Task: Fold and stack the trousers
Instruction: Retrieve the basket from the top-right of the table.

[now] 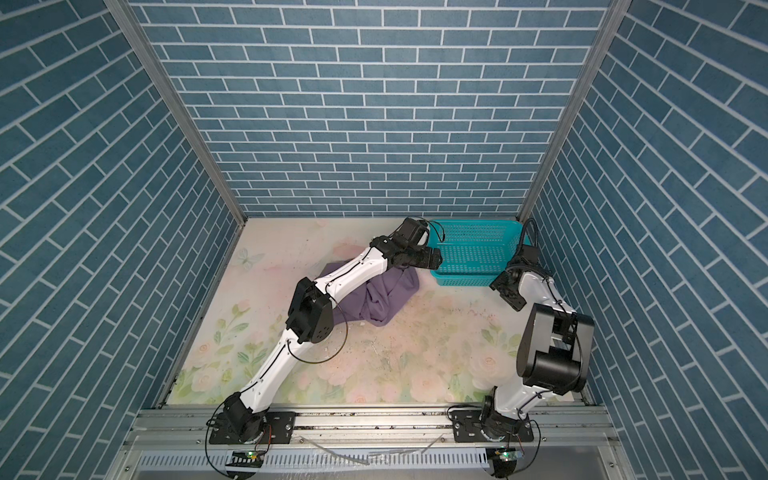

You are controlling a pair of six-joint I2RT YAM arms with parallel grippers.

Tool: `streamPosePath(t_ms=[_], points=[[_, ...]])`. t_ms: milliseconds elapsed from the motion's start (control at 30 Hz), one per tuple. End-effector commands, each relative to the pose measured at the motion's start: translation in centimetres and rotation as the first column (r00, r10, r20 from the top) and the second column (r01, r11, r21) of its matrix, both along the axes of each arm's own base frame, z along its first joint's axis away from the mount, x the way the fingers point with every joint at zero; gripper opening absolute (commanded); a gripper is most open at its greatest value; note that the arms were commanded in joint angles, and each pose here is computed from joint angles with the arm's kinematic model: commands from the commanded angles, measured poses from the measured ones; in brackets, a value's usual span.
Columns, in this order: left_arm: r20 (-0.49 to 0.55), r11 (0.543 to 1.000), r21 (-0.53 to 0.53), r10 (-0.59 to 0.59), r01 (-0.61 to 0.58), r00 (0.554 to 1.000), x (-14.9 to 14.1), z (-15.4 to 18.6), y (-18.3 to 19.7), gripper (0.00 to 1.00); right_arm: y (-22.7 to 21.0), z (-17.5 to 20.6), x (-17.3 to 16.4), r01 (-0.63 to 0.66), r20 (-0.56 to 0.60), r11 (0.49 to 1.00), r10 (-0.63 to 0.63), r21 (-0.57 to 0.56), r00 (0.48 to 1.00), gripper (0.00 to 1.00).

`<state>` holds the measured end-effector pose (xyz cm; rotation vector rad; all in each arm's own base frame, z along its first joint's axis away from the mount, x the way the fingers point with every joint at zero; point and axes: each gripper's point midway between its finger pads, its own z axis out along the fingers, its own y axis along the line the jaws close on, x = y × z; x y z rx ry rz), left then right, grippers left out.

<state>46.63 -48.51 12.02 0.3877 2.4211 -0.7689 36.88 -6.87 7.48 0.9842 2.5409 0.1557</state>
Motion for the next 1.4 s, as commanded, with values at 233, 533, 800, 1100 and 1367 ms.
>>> streamPosePath(t_ms=[233,533,800,1100,1367], points=[[0.033,0.964,-0.265,0.009,0.000,0.999,3.7,1.9,-2.7,0.89,0.3,1.3,5.2,-0.011,0.116,0.998,0.005,0.058,0.993,0.68],[0.052,0.890,-0.455,0.020,0.006,0.998,5.9,3.7,-3.8,0.92,1.9,1.7,7.9,-0.024,0.228,0.989,-0.011,0.148,0.974,0.67],[0.070,0.834,-0.551,0.056,-0.008,0.996,8.1,5.5,-2.9,0.92,8.1,0.5,8.2,-0.120,0.251,0.977,0.074,0.176,0.965,0.67],[0.019,0.844,-0.533,0.091,-0.066,0.996,9.5,5.2,0.6,0.93,10.9,0.0,9.1,-0.157,0.255,0.967,0.102,0.202,0.961,0.67],[0.006,0.900,-0.430,0.075,-0.065,0.997,7.7,7.6,5.2,0.99,16.6,0.0,6.7,-0.304,0.220,0.945,0.274,0.118,0.936,0.67]])
